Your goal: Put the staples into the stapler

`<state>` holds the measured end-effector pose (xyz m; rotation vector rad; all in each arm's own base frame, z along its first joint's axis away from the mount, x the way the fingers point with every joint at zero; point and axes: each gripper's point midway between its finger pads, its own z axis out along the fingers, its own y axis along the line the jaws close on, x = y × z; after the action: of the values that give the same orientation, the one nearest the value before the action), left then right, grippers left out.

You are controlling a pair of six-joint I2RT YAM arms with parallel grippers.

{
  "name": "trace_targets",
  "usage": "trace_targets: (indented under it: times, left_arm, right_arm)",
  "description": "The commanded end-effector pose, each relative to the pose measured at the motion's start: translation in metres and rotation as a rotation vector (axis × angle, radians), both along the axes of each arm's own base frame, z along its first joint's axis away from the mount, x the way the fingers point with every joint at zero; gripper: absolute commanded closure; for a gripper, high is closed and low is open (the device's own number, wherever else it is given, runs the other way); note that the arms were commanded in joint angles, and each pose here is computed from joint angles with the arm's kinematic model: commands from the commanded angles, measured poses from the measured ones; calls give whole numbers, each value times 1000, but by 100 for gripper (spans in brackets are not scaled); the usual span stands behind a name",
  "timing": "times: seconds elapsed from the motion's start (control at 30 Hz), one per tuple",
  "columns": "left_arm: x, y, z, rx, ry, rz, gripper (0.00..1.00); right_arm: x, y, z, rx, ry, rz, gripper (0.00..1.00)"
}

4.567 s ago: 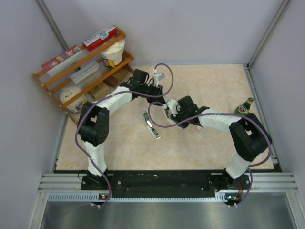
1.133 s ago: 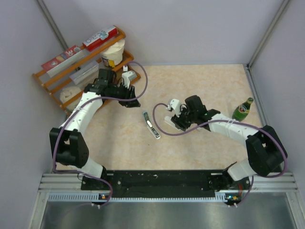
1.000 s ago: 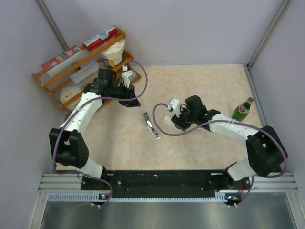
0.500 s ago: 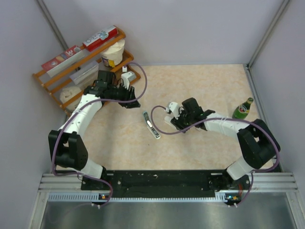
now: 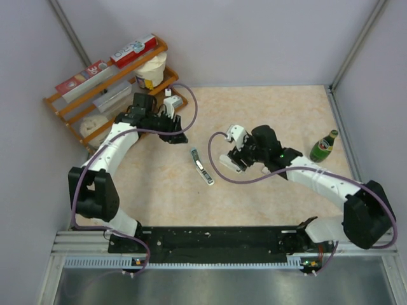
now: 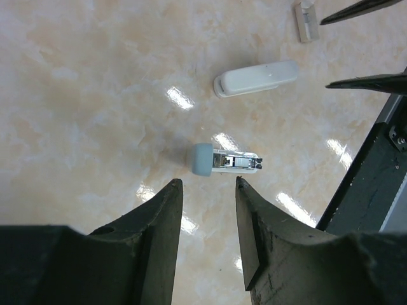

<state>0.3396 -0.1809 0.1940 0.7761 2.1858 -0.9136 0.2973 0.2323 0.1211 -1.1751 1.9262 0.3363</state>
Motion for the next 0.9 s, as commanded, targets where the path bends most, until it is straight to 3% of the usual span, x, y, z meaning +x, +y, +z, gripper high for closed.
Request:
trace_targets:
  times: [0.0,0.27,0.57,0.67,0.87]
  left_arm:
    - [16,-4,5,-5,-21,-14,56]
    - [31,6,-15,15,58,13,56]
    - [35,17,-19,7,51,45,53]
    - [36,16,-16,-7,40,61,47]
    - [41,16,-13,-14,25,86,25]
  right_arm:
    - [-17,41,40,139,-72,81,39]
    - [-29,94,10,51,-15,98,39]
    - [-29,126,-16,61,181,33,42]
    - [-33,128,-25,23,193,27,41]
    - [-42,130,-33,-30,195,32,41]
